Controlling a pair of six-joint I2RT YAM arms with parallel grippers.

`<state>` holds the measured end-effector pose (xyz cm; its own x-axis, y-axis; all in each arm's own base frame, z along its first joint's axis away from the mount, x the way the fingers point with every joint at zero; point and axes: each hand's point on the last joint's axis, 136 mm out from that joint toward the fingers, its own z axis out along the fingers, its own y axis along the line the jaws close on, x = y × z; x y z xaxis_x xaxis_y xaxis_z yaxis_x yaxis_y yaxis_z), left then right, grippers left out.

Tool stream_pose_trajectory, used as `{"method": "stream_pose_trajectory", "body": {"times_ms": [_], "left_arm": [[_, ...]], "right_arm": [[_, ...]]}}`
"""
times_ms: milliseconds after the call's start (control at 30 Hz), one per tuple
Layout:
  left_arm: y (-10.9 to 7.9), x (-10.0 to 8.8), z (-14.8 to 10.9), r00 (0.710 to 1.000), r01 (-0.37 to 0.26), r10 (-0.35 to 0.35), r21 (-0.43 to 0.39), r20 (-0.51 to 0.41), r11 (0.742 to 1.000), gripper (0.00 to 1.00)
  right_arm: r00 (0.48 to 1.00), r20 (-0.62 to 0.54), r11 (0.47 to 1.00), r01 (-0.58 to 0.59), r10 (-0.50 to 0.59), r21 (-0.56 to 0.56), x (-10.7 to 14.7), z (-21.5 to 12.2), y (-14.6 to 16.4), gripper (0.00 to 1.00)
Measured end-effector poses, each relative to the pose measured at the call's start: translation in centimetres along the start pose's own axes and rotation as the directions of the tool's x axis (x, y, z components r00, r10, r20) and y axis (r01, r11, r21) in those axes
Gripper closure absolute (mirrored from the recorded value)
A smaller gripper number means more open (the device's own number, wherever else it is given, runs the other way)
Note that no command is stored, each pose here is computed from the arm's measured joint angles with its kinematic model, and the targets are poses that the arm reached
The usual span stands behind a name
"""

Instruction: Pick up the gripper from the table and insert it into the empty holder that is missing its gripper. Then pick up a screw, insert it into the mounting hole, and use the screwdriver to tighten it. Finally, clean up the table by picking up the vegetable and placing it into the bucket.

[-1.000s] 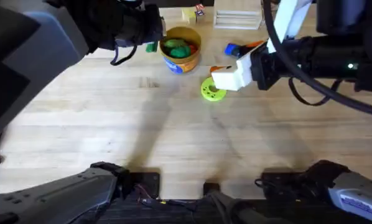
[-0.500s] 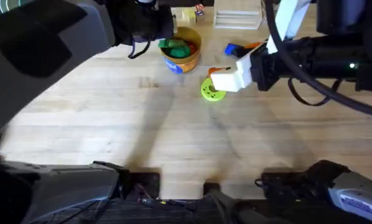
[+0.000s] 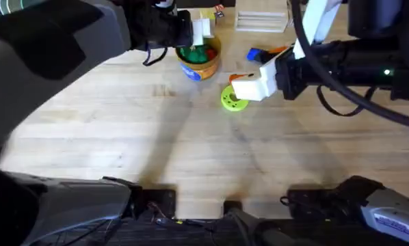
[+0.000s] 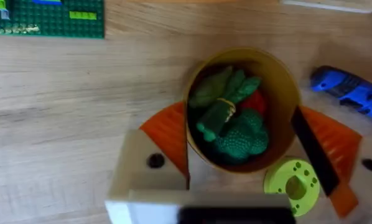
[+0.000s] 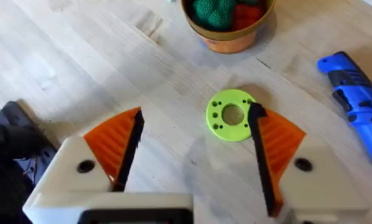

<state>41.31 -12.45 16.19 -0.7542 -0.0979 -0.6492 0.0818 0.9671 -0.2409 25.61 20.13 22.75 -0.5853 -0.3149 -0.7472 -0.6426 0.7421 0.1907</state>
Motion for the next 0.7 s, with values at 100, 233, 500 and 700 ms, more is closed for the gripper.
{"method": "stream_pose_trajectory", "body": {"times_ms": [100, 233, 500, 700], "left_arm": [[-0.2, -0.2, -1.4, 1.000, -0.001, 0.001, 0.006, 0.009, 1.000, 0.007], [-0.9, -0.6, -4.9, 0.999, -0.037, 0.036, 0.036, 0.035, 0.999, 0.008], [-1.9, 0.7, -14.2, 0.990, -0.115, 0.108, 0.081, 0.085, 0.990, 0.008], [-4.2, 3.9, -19.1, 0.960, -0.273, 0.260, 0.152, 0.104, 0.950, 0.007]], "right_arm": [[1.000, -0.001, 1.000, 0.000, 0.000, 0.000, 0.0, 0.0, 0.0, 0.017], [0.999, -0.028, 1.000, -0.019, 0.019, 0.001, 0.7, 0.0, 0.0, 0.017], [0.984, -0.162, 0.997, -0.075, 0.076, 0.012, 3.0, -1.6, 0.4, 0.018], [0.972, -0.214, 0.996, -0.091, 0.093, 0.018, 3.2, -5.0, 1.3, 0.016]]}}
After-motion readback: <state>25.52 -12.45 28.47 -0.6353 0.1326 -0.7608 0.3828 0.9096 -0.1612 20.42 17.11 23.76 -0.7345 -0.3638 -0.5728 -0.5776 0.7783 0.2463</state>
